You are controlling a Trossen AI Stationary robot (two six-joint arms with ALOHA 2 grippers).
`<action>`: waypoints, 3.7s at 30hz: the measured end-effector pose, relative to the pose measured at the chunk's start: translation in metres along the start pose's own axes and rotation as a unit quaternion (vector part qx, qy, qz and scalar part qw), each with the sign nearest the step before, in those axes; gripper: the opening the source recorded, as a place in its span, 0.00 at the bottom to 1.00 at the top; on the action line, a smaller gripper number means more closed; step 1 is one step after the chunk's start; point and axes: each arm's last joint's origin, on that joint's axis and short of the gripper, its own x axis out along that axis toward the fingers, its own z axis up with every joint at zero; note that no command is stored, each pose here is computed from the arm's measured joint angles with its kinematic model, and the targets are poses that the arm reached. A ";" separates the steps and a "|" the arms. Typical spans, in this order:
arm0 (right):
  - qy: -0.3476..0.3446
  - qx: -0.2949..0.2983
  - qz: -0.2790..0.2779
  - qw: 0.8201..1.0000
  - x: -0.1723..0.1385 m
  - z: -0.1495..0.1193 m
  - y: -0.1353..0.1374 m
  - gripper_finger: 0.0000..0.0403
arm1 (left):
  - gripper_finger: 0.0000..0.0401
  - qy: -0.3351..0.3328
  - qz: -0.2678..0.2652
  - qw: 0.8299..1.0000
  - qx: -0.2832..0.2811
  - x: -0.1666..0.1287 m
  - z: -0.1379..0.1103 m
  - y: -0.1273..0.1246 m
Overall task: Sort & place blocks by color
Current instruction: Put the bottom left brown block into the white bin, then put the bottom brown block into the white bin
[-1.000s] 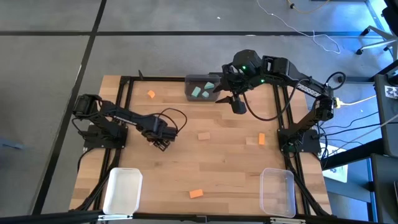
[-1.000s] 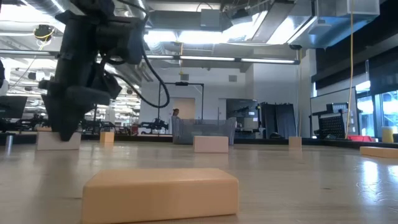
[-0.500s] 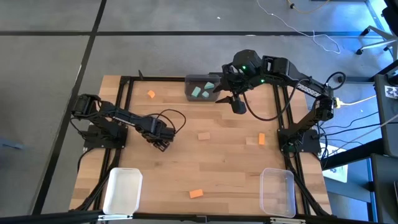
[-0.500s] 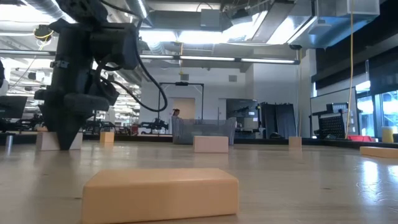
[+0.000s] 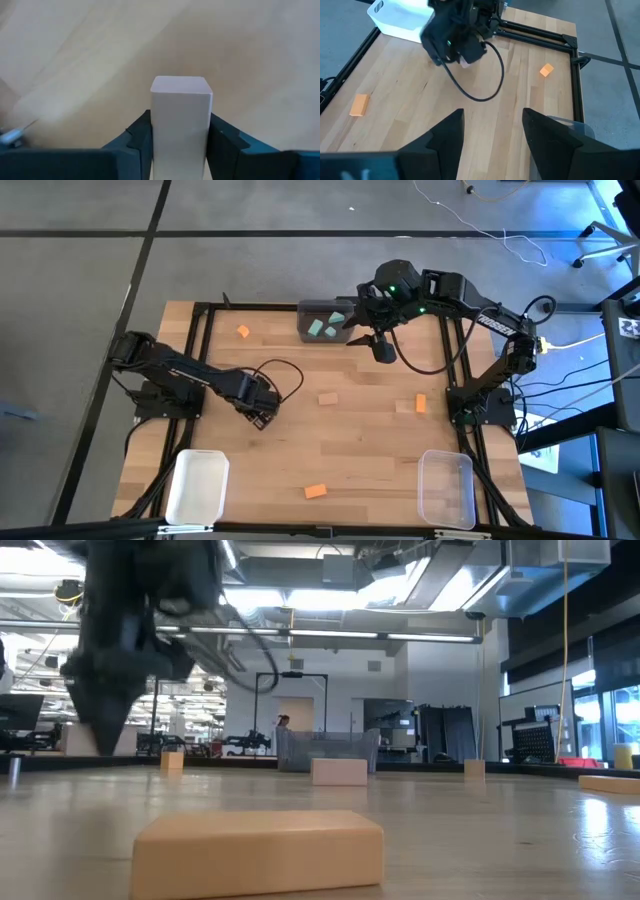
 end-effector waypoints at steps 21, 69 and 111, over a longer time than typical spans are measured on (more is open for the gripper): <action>0.000 -0.014 0.000 1.000 0.000 0.000 0.000 0.50 | 0.31 0.094 -0.187 0.970 0.121 -0.126 -0.114 -0.030; 0.000 0.042 0.001 0.999 0.000 0.000 0.000 0.50 | 0.45 0.013 -0.050 0.998 0.034 -0.033 -0.219 -0.072; 0.217 -0.070 0.124 0.966 0.121 -0.009 0.086 0.50 | 0.46 -0.343 -0.179 0.918 0.093 -0.151 -0.133 0.036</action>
